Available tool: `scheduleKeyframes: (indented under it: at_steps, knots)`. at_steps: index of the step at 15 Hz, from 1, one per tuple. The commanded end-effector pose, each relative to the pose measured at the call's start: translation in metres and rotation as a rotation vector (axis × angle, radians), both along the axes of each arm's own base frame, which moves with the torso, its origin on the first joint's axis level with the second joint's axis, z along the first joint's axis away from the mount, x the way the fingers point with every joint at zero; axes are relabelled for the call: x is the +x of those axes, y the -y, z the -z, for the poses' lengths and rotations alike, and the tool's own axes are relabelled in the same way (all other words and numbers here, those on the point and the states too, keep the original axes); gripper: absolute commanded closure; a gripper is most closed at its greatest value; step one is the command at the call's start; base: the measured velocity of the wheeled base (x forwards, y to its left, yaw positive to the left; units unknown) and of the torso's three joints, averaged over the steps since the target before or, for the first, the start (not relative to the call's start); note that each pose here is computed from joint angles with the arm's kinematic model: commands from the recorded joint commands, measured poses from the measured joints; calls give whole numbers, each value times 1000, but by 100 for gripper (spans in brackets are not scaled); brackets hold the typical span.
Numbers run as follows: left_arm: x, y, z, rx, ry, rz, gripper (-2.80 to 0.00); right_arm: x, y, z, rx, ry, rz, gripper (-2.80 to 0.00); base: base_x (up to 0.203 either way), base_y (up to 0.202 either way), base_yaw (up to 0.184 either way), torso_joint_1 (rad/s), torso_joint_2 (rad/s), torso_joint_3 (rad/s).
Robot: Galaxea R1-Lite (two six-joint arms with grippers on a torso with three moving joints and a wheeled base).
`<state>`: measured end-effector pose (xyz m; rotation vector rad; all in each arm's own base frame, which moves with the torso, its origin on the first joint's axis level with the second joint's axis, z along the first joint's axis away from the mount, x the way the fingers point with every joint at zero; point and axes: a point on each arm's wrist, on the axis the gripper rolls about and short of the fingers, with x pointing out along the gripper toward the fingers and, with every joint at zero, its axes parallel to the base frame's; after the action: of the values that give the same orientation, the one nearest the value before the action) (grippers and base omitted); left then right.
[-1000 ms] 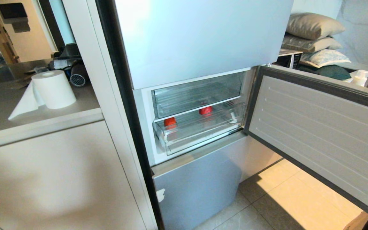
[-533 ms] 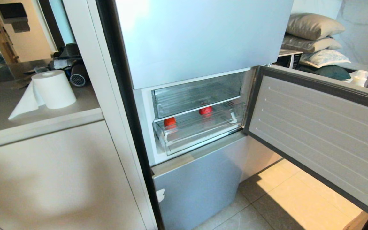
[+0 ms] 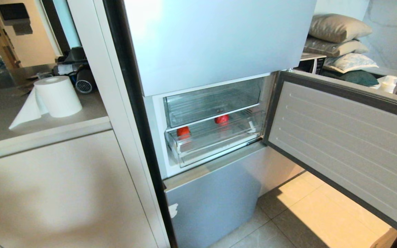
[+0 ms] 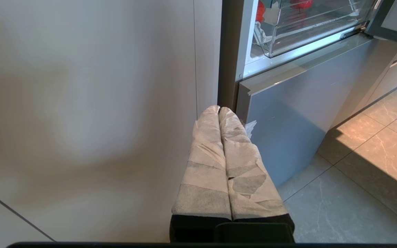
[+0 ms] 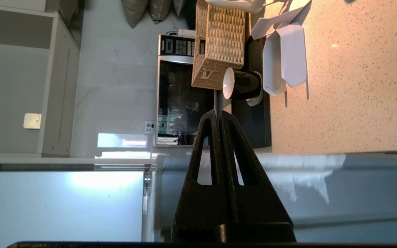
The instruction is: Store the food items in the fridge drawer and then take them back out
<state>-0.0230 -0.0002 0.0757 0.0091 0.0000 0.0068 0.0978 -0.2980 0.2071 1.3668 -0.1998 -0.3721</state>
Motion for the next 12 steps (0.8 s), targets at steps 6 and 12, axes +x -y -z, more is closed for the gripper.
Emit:
scheduleKeyframes:
  at_steps: [6, 12]
  knots:
    - [0, 0, 0, 0, 0, 0, 0, 57, 27, 44, 185, -5, -177, 0, 0, 0, 0, 0, 0, 0]
    - [0, 0, 0, 0, -2, -1, 0, 37, -24, 11, 175, 13, -263, 0, 0, 0, 0, 0, 0, 0]
